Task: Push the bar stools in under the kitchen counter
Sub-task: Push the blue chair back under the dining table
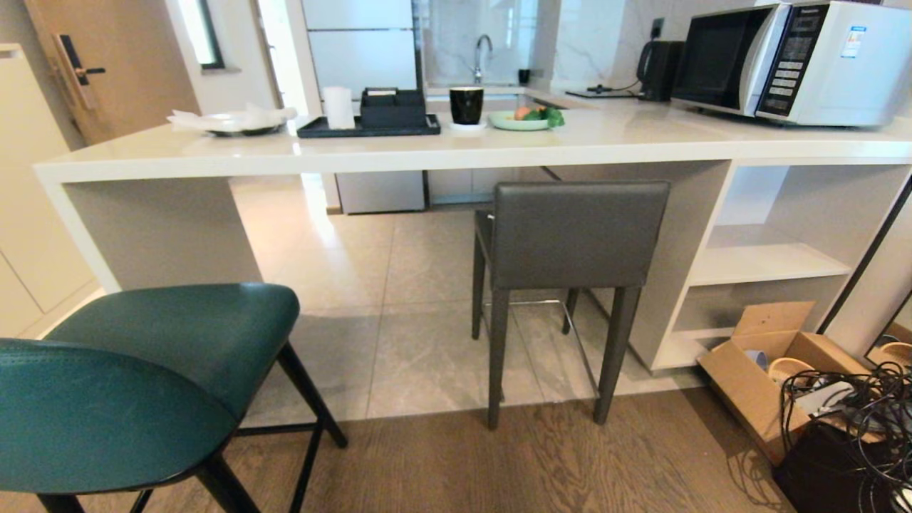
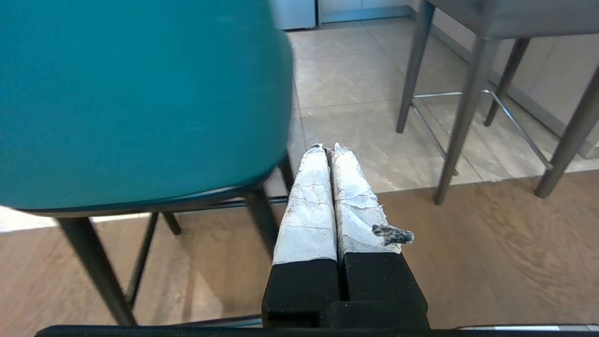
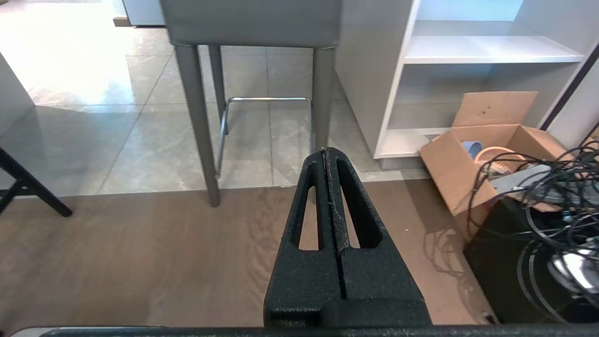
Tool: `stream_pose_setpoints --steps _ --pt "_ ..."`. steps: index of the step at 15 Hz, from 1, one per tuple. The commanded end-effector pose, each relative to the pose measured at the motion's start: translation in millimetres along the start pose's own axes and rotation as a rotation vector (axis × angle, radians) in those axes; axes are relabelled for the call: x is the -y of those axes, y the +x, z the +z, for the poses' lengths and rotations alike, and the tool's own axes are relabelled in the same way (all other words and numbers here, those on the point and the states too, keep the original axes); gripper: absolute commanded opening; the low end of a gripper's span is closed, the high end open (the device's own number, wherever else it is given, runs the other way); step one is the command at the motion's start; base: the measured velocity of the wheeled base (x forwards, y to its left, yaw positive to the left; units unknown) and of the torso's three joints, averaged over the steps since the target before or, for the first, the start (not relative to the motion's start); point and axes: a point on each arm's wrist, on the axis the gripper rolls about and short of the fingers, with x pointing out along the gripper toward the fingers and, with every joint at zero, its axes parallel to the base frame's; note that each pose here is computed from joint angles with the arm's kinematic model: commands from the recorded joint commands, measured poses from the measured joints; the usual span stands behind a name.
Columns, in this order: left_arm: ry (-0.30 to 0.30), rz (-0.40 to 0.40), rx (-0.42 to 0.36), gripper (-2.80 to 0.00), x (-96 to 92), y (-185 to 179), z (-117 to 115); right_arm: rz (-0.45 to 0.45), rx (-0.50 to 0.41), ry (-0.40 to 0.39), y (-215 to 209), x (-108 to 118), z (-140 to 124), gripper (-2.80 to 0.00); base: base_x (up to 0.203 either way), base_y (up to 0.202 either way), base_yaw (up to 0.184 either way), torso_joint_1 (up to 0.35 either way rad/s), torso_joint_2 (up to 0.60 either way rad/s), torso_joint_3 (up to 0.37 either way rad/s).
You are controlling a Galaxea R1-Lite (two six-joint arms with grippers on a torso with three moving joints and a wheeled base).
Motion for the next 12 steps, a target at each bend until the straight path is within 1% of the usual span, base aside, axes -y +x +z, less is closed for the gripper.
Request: stream_pose_setpoints --steps 1,12 --pt "0.0 0.0 -0.003 -2.8 0.0 0.2 -0.4 0.0 -0.003 0.003 0.2 0.0 -0.4 -2.8 0.0 0.188 -0.002 -0.001 0.0 0.004" --pt "-0.003 0.0 -0.002 -2.8 0.0 0.2 -0.3 0.0 -0.002 0.006 0.2 0.0 -0.3 -2.8 0.0 0.198 -0.002 0.002 0.0 0.002"
